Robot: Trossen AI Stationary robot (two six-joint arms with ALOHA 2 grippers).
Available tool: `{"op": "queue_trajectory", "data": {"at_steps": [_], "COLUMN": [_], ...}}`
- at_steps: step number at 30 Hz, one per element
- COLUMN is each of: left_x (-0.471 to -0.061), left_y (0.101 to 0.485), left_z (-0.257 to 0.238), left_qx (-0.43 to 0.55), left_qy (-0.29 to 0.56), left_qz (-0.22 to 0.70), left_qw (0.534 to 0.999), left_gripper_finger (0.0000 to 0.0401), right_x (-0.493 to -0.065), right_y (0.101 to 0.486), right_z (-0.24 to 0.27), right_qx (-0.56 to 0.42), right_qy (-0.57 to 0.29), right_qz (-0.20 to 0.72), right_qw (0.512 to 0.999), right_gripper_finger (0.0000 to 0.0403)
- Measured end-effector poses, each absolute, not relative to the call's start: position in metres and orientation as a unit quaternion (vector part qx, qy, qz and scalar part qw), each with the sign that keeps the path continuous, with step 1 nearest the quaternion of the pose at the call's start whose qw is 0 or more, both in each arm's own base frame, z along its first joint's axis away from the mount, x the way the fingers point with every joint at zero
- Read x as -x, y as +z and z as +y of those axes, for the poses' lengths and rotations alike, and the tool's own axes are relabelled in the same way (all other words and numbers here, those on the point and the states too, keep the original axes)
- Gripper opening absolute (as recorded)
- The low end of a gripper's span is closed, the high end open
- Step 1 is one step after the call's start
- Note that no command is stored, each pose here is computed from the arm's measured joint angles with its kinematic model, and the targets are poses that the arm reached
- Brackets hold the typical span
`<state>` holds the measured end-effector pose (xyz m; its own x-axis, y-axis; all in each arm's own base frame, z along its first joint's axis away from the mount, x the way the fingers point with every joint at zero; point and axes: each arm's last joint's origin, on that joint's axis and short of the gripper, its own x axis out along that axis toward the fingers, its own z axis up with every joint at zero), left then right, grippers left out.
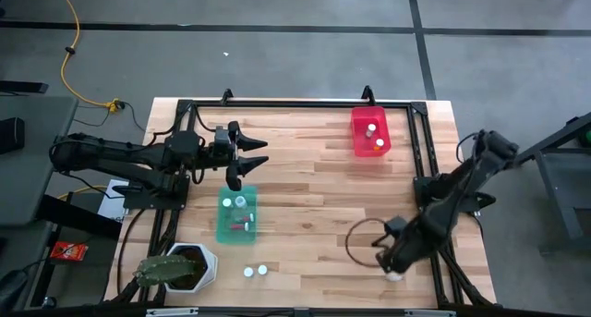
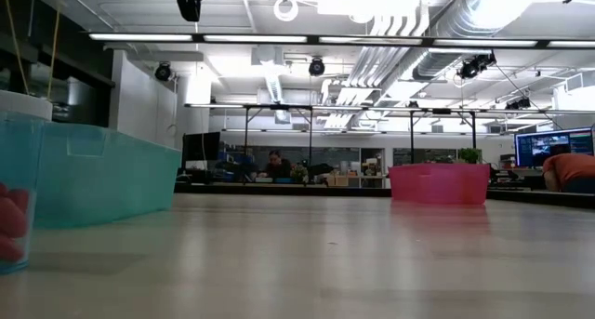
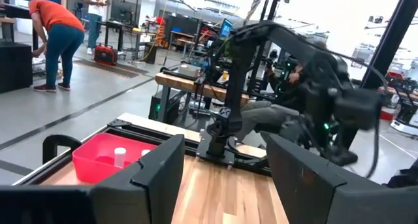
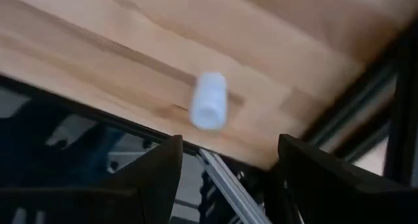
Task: Pick and place medicine bottles into bin by pill shape (circle, oval)
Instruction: Put the white tablet bottle into the red bin
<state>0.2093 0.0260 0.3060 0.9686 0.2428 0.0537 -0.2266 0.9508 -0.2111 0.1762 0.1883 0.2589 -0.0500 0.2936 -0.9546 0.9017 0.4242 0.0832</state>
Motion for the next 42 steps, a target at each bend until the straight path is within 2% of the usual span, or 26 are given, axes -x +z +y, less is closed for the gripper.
{"op": "queue_trajectory", "data": {"at_steps": [13,18,28,42], "left_x": [-0.209,-0.209,-0.209,-0.209], "left_y": [0.306,0.306,0.306,0.306], "left_z": [0.026,0.026,0.026,0.026], "left_qx": [0.102,0.102,0.102,0.102], "left_qy": [0.119,0.119,0.119,0.119], "left_qz": [-0.039,-0.04,-0.04,-0.039], "left_qw": [0.987,0.987,0.987,0.987], "left_gripper_finger": [0.0206,0.0206,0.0206,0.0206], "right_x": [-0.2,-0.201,-0.205,-0.204], "right_y": [0.199,0.189,0.179,0.178], "right_z": [0.229,0.232,0.233,0.232], "right_qx": [-0.44,-0.429,-0.412,-0.4], "right_qy": [-0.33,-0.34,-0.338,-0.338], "right_qz": [0.685,0.698,0.704,0.704], "right_qw": [0.478,0.462,0.469,0.479], "right_gripper_finger": [0.0245,0.0245,0.0244,0.0158]}}
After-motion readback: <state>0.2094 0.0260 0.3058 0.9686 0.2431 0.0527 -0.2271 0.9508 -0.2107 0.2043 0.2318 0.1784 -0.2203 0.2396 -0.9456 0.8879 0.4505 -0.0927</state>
